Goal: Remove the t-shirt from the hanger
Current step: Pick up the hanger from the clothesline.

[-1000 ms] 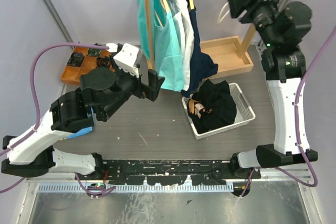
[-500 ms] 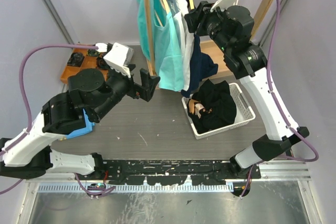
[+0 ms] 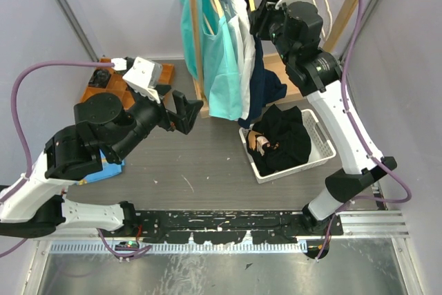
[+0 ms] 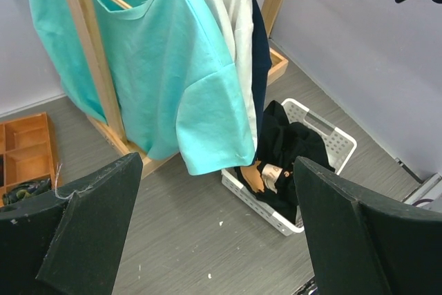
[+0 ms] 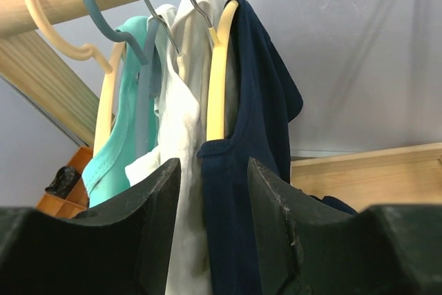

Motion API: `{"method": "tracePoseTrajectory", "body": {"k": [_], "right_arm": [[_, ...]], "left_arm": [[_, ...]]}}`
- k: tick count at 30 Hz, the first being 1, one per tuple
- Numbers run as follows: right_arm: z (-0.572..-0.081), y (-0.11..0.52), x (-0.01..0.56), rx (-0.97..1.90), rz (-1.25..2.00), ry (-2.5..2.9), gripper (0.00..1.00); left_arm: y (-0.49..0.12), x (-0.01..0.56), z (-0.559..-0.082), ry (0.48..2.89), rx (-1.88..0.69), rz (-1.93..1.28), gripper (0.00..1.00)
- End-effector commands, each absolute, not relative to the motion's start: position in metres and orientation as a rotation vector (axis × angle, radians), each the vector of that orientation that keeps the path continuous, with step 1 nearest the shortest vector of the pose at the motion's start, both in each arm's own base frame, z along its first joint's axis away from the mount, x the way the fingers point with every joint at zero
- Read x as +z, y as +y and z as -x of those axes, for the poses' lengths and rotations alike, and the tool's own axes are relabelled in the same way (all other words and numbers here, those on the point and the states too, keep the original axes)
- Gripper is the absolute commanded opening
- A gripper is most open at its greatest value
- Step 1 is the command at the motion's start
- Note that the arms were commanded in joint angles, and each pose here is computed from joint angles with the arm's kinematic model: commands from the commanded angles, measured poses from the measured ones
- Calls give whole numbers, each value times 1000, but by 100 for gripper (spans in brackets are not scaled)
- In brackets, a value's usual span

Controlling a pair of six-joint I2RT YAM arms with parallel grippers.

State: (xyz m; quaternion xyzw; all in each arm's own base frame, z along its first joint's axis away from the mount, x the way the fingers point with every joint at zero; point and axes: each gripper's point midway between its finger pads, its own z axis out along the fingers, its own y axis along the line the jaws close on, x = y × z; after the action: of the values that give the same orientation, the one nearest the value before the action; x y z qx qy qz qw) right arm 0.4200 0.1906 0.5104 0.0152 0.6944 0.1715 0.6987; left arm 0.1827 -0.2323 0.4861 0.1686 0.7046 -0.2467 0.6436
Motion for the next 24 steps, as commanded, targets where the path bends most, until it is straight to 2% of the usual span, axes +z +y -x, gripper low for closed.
{"method": "tracePoseTrajectory", "body": {"k": [1,19,24], "right_arm": [[-422,186,532,365,-64,1493,49],[-448,197,515,326,-71,1555,49],[-456,197,511,303,-91,1571,45]], "left_arm": [[-231,488,-186,1595,-560,-354,98],[-222,488,-189,1589,-522,-336,98],[-218,489,-189,1587,-516,-325,98]]}}
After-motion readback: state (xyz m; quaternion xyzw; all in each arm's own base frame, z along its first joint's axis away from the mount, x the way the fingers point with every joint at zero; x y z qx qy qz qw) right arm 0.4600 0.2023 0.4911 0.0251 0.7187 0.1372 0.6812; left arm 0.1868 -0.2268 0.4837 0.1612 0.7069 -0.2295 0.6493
